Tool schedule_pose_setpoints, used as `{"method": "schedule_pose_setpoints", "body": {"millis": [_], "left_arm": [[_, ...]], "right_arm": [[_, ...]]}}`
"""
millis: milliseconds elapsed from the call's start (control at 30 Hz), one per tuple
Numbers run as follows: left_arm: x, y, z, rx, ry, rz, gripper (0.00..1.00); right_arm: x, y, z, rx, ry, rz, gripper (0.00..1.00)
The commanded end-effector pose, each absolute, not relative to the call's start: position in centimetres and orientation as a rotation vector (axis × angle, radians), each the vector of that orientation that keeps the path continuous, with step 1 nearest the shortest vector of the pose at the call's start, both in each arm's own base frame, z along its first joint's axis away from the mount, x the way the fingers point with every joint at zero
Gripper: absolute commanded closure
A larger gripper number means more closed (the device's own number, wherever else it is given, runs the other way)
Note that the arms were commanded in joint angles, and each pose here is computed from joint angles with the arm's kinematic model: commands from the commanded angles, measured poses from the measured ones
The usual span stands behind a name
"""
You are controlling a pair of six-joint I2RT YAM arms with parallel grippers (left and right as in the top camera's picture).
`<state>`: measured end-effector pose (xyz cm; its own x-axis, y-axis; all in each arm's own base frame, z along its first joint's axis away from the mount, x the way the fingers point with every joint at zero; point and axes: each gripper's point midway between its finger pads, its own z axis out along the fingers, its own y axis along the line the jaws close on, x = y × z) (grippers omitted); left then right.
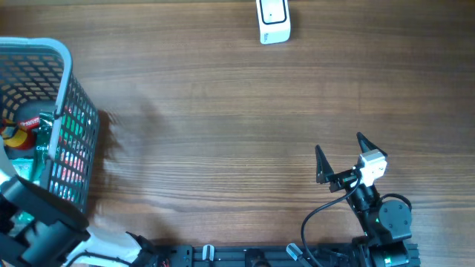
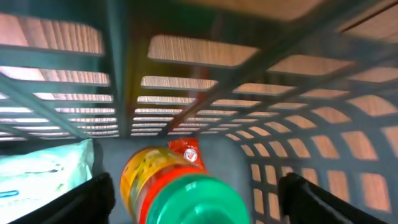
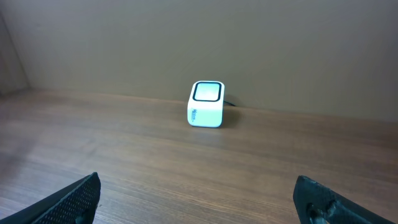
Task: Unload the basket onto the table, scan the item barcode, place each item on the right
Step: 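Reach the left gripper into the basket and grasp the red sauce bottle, then lift the red sauce bottle out and set it upright mid-table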
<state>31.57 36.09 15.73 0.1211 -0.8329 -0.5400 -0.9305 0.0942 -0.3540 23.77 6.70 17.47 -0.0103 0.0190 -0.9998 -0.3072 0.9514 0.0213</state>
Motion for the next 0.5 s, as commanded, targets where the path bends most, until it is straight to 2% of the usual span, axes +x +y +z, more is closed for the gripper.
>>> {"method": "schedule_pose_setpoints", "body": {"millis": [0, 167, 333, 467], "left_arm": [[32.4, 36.5, 15.3, -1.735, 1.715, 0.159, 0.29], [32.4, 36.4, 15.3, -1.735, 1.721, 0.152, 0.56], [32.6, 35.7, 16.6, -1.708, 1.716, 0.108, 0.58], [32.5, 35.1, 20.2, -1.648, 1.665, 0.086, 0.6]], "right_arm": [[23.7, 6.9, 17.5, -0.239, 1.56, 0.269, 0.0], [23.7, 6.9, 17.5, -0.239, 1.561, 0.269, 0.0], [23.7, 6.9, 17.5, -0.239, 1.561, 0.269, 0.0], [23.7, 6.9, 17.5, -0.239, 1.561, 0.269, 0.0]]}}
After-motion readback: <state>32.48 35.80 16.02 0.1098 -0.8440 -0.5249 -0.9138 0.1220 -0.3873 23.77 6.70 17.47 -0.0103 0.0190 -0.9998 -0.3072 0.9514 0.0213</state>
